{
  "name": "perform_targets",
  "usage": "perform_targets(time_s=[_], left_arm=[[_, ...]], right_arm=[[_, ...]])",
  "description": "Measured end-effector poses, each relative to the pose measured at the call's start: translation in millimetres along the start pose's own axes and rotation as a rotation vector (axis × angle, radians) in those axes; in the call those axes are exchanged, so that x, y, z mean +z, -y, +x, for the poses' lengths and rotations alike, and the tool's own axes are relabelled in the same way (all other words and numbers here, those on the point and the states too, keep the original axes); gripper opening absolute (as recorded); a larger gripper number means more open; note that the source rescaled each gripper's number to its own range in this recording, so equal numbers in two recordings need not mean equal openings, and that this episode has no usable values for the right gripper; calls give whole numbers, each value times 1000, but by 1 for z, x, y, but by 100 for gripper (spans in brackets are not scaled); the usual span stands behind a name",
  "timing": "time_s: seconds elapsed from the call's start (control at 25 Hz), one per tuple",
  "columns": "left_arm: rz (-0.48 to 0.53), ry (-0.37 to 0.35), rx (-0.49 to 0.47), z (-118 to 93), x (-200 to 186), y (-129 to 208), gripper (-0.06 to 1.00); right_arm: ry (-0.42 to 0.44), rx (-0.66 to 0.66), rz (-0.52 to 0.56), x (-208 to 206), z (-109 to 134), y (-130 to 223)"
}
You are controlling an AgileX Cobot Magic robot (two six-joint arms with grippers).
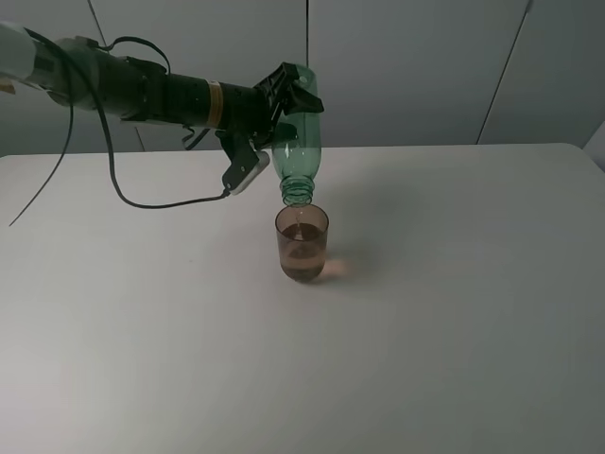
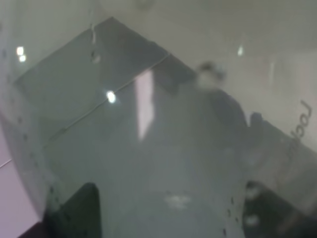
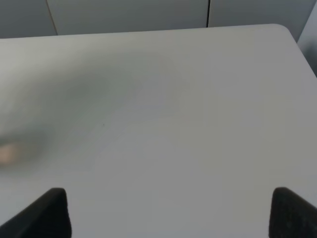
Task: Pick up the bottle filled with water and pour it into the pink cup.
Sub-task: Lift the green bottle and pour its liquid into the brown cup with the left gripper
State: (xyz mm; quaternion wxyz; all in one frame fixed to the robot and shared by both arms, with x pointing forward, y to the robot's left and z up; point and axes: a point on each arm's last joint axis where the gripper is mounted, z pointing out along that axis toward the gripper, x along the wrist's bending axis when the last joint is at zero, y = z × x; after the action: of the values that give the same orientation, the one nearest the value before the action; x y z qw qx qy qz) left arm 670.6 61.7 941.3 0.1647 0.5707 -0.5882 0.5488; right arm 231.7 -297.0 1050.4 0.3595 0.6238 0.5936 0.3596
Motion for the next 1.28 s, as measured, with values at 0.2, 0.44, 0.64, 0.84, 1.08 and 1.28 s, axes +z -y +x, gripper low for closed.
perform_targets(time_s=[0.2, 0.44, 0.64, 0.84, 1.08, 1.28], left_arm=[[-6, -14, 44, 5, 3, -3, 2], [-9, -26, 80, 11, 4, -5, 2], [-13, -29, 105, 12, 5, -7, 2], [-5, -34, 100, 15, 5, -6, 2], [23, -41, -21, 22, 2, -1, 2], [40, -26, -201, 17, -2, 4, 2]], right_arm=[[0, 0, 0, 0, 0, 0], [0, 0, 0, 0, 0, 0], [0, 0, 0, 0, 0, 0], [0, 0, 0, 0, 0, 0], [0, 0, 0, 0, 0, 0], [0, 0, 0, 0, 0, 0]])
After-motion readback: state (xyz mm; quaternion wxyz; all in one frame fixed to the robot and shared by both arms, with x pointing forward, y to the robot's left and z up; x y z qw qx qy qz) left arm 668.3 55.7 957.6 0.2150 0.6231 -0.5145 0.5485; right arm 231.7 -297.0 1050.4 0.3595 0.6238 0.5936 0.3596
